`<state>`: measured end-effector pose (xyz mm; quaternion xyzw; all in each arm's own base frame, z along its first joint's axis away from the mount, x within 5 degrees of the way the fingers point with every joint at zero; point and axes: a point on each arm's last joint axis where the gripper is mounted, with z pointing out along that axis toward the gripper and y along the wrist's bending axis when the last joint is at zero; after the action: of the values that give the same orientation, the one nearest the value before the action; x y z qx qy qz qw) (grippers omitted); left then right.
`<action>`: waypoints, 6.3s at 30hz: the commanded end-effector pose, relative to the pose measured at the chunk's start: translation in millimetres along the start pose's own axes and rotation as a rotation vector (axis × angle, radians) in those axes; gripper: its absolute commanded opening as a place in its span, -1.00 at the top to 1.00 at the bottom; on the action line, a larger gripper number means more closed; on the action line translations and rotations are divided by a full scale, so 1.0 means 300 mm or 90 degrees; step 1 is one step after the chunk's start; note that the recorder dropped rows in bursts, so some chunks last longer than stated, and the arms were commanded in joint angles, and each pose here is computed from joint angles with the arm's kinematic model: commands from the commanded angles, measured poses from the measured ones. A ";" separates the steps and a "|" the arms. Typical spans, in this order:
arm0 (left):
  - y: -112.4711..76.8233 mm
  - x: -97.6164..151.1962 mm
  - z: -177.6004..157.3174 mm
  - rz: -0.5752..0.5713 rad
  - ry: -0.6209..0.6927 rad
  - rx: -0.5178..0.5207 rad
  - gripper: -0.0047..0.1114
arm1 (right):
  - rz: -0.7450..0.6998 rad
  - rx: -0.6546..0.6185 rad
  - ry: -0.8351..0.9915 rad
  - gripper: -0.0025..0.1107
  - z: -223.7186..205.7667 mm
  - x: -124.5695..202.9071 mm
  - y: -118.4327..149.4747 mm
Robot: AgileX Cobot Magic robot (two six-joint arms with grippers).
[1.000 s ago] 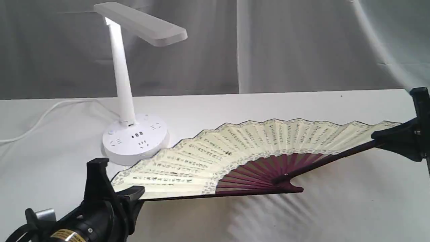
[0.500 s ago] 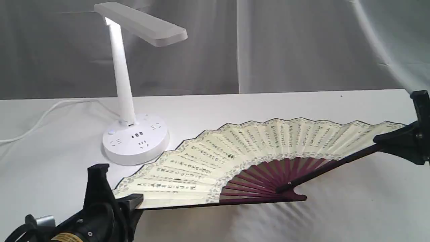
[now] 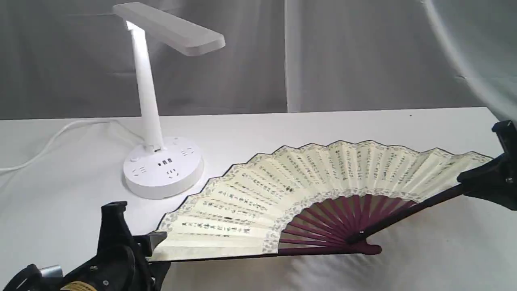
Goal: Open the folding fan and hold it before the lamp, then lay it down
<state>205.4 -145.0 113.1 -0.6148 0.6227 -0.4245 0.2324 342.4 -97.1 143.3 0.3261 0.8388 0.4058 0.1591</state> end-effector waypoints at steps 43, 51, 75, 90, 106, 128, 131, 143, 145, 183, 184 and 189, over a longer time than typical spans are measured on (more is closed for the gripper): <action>-0.100 -0.114 -0.004 0.325 0.043 -0.013 0.10 | -0.231 0.057 -0.013 0.12 -0.056 -0.011 0.167; -0.133 -0.213 -0.082 0.353 0.015 -0.135 0.13 | -0.280 0.137 0.007 0.13 -0.066 0.048 0.228; -0.505 -0.232 -0.270 0.849 0.062 -0.312 0.45 | -0.552 0.419 0.110 0.43 -0.053 0.314 0.407; -0.533 -0.217 -0.264 0.919 0.133 -0.353 0.57 | -0.545 0.427 0.123 0.48 -0.126 0.433 0.316; -0.518 -0.250 -0.237 0.970 0.119 -0.422 0.58 | -0.560 0.381 0.065 0.48 -0.224 0.521 0.326; -0.494 -0.261 -0.251 0.925 0.147 -0.481 0.92 | -0.563 0.438 0.046 0.96 -0.287 0.535 0.321; -0.492 -0.278 -0.255 0.907 0.176 -0.473 0.92 | -0.564 0.434 0.037 0.96 -0.284 0.531 0.324; -0.501 -0.337 -0.271 0.863 0.210 -0.444 0.92 | -0.565 0.434 0.027 0.96 -0.259 0.535 0.283; -0.500 -0.342 -0.273 0.868 0.205 -0.455 0.92 | -0.568 0.452 0.037 0.96 -0.265 0.535 0.275; -0.560 -0.264 -0.536 0.949 0.098 -0.351 0.92 | -0.619 0.436 -0.117 0.96 -0.459 0.627 0.334; -0.561 -0.260 -0.551 0.952 0.092 -0.343 0.92 | -0.621 0.432 -0.125 0.96 -0.472 0.636 0.336; -0.562 -0.232 -0.689 0.971 0.034 -0.269 0.92 | -0.644 0.406 -0.197 0.96 -0.573 0.710 0.346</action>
<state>154.1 -7.8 335.6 -0.0376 0.9515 -0.0300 0.3038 146.7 -4.3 327.7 -0.0227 0.9405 -0.0389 0.3367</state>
